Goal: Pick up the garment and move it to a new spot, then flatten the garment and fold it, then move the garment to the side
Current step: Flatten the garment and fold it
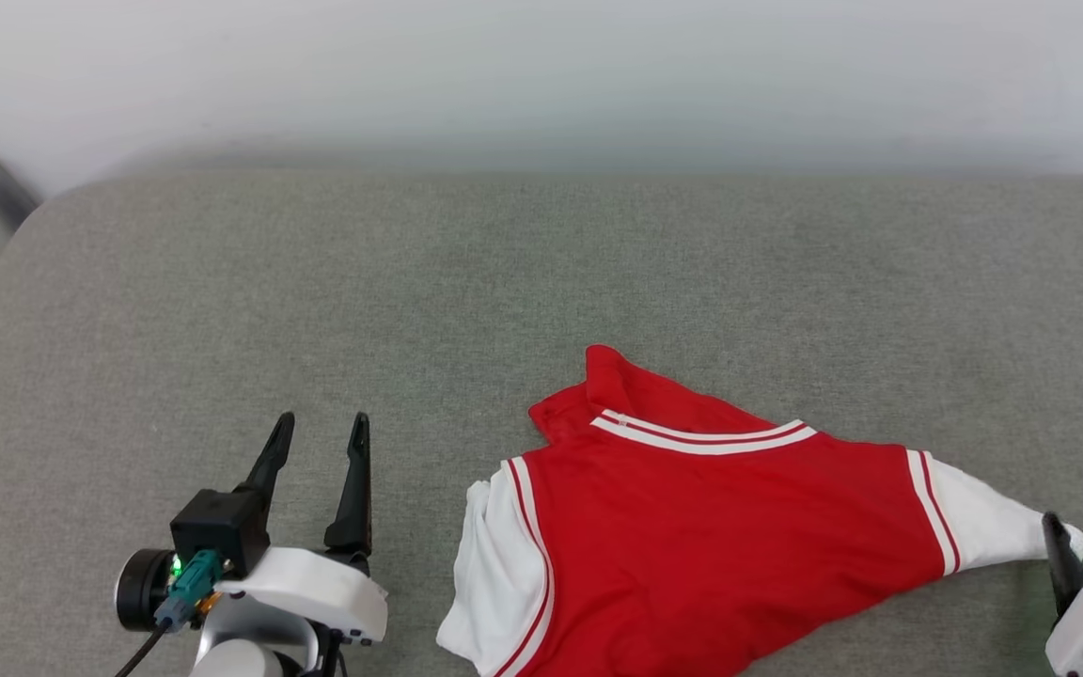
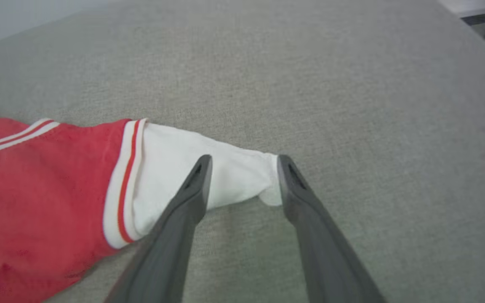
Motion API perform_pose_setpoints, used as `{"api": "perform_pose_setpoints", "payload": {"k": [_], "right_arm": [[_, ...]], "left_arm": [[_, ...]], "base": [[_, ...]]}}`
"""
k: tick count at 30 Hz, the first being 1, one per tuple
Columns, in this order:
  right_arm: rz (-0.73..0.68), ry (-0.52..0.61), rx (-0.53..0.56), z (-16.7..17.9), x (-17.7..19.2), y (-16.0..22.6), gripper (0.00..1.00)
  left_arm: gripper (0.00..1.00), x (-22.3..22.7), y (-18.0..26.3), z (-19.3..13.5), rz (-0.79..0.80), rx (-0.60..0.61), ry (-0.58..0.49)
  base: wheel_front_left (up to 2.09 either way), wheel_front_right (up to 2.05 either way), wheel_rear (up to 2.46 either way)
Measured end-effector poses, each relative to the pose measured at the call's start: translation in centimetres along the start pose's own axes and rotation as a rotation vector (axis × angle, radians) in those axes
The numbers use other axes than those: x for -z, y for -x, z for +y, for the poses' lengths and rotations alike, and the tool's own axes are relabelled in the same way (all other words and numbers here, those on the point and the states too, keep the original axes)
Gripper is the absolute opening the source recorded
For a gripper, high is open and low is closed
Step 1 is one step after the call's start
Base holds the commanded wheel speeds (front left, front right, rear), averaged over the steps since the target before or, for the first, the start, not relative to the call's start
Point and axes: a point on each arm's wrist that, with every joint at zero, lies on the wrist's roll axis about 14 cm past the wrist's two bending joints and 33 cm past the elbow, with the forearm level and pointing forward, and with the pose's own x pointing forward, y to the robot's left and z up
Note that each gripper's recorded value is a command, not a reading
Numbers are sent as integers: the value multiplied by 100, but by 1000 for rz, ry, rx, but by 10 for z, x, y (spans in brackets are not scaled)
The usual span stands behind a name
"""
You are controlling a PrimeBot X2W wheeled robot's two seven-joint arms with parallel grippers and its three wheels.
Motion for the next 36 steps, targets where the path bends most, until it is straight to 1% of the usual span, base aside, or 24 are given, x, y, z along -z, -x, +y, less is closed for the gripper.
{"api": "perform_pose_setpoints", "payload": {"k": [2,7,12,18,23,25,27,31,36], "right_arm": [[-88,49,5,-2,-16,3,100],[-279,94,-20,9,-49,19,100],[-432,134,-99,42,-75,42,100],[-530,160,-193,79,-88,70,100],[-544,155,-241,98,-86,89,100],[-539,149,-248,101,-84,92,100],[-535,145,-248,102,-84,91,100],[-506,141,-246,103,-78,86,100],[-471,137,-231,100,-72,78,100]], "left_arm": [[100,0,3,2,2,-4,-2],[100,-3,12,6,6,-16,-4],[100,-8,20,9,9,-15,-14],[100,-9,21,3,30,7,-23],[100,-4,16,-7,70,49,-36],[100,-2,10,-15,87,84,-42],[100,3,1,-29,134,144,-47],[100,30,-13,-56,326,284,-72],[100,71,-17,-67,603,401,-134]], "base": [[0,0,0],[0,0,0],[0,0,0],[0,0,0],[0,0,0],[0,0,0],[0,0,0],[0,0,0],[0,0,0]]}}
